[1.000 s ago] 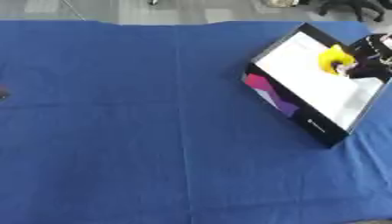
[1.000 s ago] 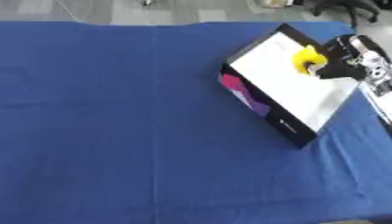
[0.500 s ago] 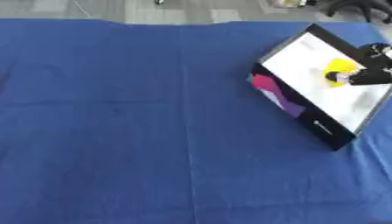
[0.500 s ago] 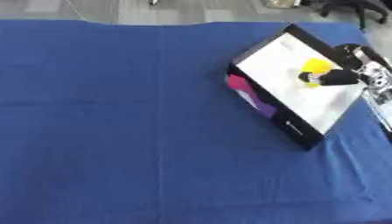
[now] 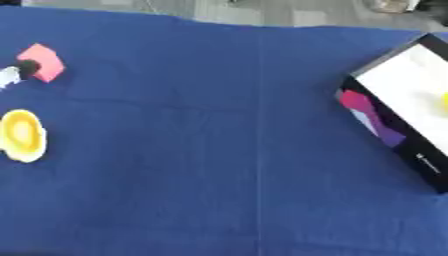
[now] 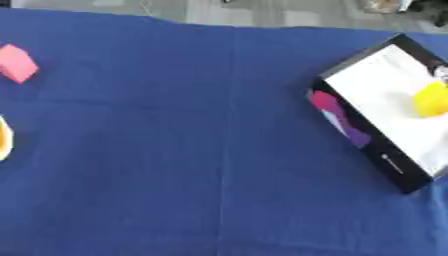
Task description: Pick up the objects with one hand, pass them to the other hand, and then place them into the box on the other side of the table.
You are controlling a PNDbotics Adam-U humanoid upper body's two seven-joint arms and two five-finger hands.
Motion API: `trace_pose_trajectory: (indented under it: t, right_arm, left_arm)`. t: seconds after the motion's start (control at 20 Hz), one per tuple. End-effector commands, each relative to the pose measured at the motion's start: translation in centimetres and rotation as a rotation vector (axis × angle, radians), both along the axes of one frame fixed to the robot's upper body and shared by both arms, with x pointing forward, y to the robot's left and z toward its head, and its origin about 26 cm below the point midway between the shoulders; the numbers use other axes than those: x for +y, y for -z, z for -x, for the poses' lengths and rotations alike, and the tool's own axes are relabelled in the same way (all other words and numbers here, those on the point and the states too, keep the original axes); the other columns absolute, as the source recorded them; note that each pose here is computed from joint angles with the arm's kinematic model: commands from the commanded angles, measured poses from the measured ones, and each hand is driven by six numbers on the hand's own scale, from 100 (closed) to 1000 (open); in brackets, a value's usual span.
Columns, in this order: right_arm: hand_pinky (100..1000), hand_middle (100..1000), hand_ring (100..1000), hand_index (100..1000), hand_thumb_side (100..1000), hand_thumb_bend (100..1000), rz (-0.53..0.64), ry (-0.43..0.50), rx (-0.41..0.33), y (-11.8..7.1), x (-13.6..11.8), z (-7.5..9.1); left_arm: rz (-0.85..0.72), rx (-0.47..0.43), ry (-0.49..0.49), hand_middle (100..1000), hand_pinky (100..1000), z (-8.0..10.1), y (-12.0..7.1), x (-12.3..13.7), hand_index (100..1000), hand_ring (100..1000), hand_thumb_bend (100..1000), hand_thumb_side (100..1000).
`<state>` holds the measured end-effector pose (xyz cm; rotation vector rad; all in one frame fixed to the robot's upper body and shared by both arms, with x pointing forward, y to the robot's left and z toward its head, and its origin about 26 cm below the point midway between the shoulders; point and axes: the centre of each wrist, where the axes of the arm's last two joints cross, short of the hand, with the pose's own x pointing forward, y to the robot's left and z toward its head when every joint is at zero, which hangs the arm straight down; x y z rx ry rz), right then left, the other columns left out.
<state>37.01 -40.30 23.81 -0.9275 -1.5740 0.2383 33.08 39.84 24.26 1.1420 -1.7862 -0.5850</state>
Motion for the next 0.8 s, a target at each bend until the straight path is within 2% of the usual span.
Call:
trace_pose_trajectory:
  t: [0.05, 0.1, 0.15, 0.25, 0.55, 0.8]
  right_arm:
    - [863, 849, 918, 942, 518, 395, -0.03, -0.035, -0.119, -3.0, 1.0, 0.6]
    - [863, 847, 918, 942, 504, 410, -0.044, -0.056, -0.134, -3.3, 1.4, 0.6]
    - [861, 836, 914, 932, 416, 501, -0.055, -0.073, -0.148, -3.6, 1.7, 0.7]
    - [861, 831, 912, 929, 383, 538, -0.069, -0.108, -0.182, -4.1, 2.5, 0.7]
    - [859, 825, 906, 922, 370, 548, -0.082, -0.143, -0.215, -4.8, 3.8, 0.6]
    - [858, 821, 904, 918, 372, 550, -0.086, -0.146, -0.218, -4.9, 4.2, 0.5]
  left_arm:
    - [-0.025, 0.095, -0.054, 641, 701, 0.3, -2.6, 1.9, 789, 690, 802, 466]
    - [-0.018, 0.144, -0.056, 644, 704, 0.3, -2.9, 2.3, 790, 693, 795, 473]
    - [-0.011, 0.184, -0.056, 649, 709, 0.3, -3.1, 2.6, 792, 699, 771, 483]
    - [0.004, 0.272, -0.049, 657, 718, 0.2, -3.4, 3.2, 795, 711, 757, 496]
    - [0.011, 0.504, -0.031, 689, 764, 0.2, -4.0, 4.2, 809, 757, 752, 514]
    - [0.0, 0.693, -0.03, 704, 783, 0.0, -3.3, 4.7, 819, 775, 797, 502]
